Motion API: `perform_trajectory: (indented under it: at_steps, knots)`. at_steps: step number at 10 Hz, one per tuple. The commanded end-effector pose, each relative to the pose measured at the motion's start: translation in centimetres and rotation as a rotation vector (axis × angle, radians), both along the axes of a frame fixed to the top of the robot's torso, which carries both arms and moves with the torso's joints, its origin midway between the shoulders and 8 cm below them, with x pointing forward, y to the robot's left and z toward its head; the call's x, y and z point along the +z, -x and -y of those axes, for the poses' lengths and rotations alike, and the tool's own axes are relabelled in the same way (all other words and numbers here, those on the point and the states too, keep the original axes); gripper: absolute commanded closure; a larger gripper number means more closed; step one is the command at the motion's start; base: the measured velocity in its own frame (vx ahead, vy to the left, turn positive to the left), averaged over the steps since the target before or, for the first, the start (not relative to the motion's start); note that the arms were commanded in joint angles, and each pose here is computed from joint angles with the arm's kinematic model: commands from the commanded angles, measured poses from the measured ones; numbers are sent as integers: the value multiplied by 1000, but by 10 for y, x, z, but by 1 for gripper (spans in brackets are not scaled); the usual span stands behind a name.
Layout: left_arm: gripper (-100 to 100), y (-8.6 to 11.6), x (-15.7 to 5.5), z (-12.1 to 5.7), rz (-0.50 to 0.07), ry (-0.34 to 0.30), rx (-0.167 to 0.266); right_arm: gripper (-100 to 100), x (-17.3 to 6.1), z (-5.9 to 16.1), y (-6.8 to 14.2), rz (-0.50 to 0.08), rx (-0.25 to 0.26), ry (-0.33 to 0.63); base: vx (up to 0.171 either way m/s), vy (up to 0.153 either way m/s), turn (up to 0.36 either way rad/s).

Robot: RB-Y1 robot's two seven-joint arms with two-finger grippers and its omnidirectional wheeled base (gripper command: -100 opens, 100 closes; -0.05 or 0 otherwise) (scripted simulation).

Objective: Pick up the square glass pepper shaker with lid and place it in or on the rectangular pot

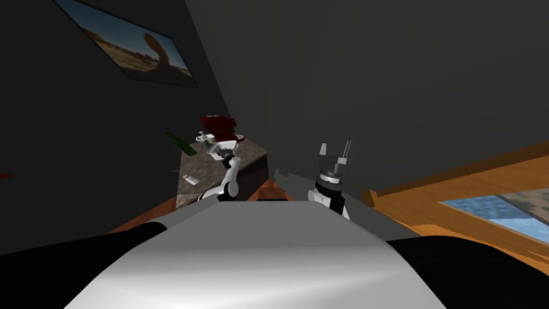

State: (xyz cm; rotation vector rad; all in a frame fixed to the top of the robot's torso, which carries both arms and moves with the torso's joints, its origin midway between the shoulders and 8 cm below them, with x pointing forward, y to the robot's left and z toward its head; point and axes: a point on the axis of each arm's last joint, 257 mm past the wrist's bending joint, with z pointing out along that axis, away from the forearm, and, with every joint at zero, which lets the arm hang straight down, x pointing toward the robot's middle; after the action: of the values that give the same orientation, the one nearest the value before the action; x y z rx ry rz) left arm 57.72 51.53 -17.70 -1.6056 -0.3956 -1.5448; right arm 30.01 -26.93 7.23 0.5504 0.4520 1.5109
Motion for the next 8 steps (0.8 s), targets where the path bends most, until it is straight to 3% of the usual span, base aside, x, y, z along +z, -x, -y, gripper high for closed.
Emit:
perform_trajectory:
  at_steps: [1,7,8]
  knots:
    - [100,-15,4,12,5,21,-30,0,0,0,0,0,0,0,119,69,197]
    - [100,-75,28,68,11,93,-160,0,0,0,0,0,0,0,158,97,204]
    - [100,-75,28,68,11,93,-160,0,0,0,0,0,0,0,130,49,104]
